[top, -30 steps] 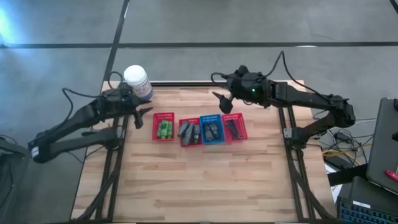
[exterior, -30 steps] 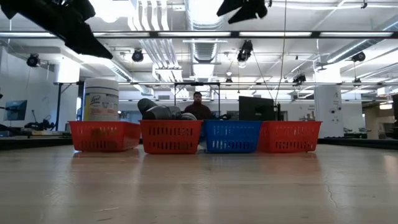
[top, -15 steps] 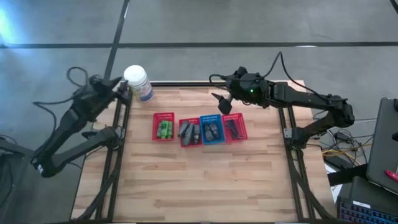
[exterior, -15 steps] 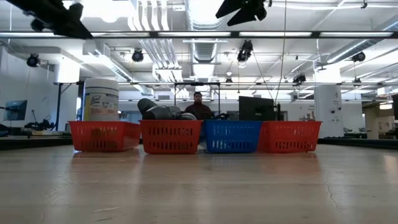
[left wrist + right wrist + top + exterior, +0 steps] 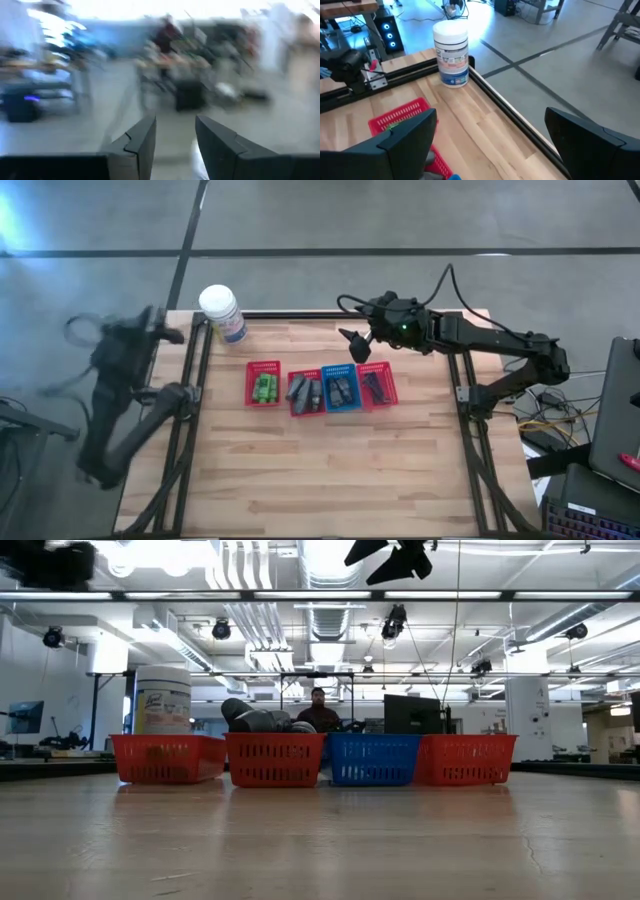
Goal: Pick & Place Travel size toiletries
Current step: Return to Home Position
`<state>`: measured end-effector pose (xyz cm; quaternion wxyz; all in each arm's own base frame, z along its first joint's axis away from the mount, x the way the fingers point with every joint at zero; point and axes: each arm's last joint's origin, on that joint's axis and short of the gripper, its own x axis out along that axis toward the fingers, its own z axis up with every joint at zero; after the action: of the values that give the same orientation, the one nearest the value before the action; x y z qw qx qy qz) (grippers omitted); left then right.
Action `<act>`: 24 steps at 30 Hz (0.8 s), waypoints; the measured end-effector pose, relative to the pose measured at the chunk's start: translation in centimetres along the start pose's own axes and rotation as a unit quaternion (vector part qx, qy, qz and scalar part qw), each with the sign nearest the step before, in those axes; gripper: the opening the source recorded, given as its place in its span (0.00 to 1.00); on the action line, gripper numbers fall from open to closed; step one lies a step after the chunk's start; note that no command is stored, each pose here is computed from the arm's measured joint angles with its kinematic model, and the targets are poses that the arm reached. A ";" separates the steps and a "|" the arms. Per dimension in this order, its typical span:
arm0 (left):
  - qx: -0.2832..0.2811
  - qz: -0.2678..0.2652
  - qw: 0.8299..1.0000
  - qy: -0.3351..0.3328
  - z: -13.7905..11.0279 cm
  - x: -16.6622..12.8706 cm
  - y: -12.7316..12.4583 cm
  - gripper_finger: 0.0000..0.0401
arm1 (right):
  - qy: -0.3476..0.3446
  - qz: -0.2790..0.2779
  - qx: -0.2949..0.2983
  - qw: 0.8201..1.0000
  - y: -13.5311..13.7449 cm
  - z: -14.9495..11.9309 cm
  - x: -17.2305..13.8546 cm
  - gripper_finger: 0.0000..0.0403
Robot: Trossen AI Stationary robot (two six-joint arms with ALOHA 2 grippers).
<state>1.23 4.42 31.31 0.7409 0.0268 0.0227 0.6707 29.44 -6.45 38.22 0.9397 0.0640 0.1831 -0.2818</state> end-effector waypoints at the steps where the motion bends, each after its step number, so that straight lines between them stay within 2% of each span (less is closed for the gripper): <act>1: -0.010 0.029 0.999 -0.018 -0.2 -0.6 0.5 0.36 | 0.000 0.000 0.000 1.000 0.0 0.0 0.0 0.91; 5: -0.020 0.065 0.996 -0.065 -1.6 -1.7 1.0 0.36 | 0.000 0.000 0.001 1.000 0.0 0.0 0.0 0.91; 8: -0.040 0.068 0.996 -0.040 -2.6 -0.6 0.9 0.36 | 0.000 0.000 0.002 1.000 0.0 0.0 0.0 0.91; 10: -0.066 0.027 0.997 -0.030 -3.6 0.4 0.6 0.35 | 0.000 0.000 0.002 1.000 0.0 0.0 0.0 0.91; 13: -0.100 -0.062 0.993 -0.024 -6.1 1.9 0.0 0.35 | 0.001 0.000 0.002 1.000 0.0 0.0 0.0 0.91; 16: -0.128 -0.107 0.986 -0.032 -8.4 3.0 -0.3 0.36 | 0.001 0.000 0.002 1.000 0.0 0.0 0.0 0.91; 18: -0.143 -0.090 0.986 -0.013 -10.3 3.8 -0.3 0.36 | 0.001 0.000 0.002 1.000 0.0 0.0 0.0 0.91; 21: -0.144 -0.037 0.989 0.010 -12.5 4.4 -0.3 0.36 | 0.001 0.000 0.002 1.000 0.0 0.0 0.0 0.91; 24: -0.178 -0.011 0.984 0.031 -14.1 4.8 -0.3 0.35 | 0.001 0.000 0.001 1.000 0.0 0.0 0.0 0.91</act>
<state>0.99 9.32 17.22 0.7404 -0.1264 -0.0735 0.6560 29.45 -6.46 38.18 0.9395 0.0654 0.1834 -0.2820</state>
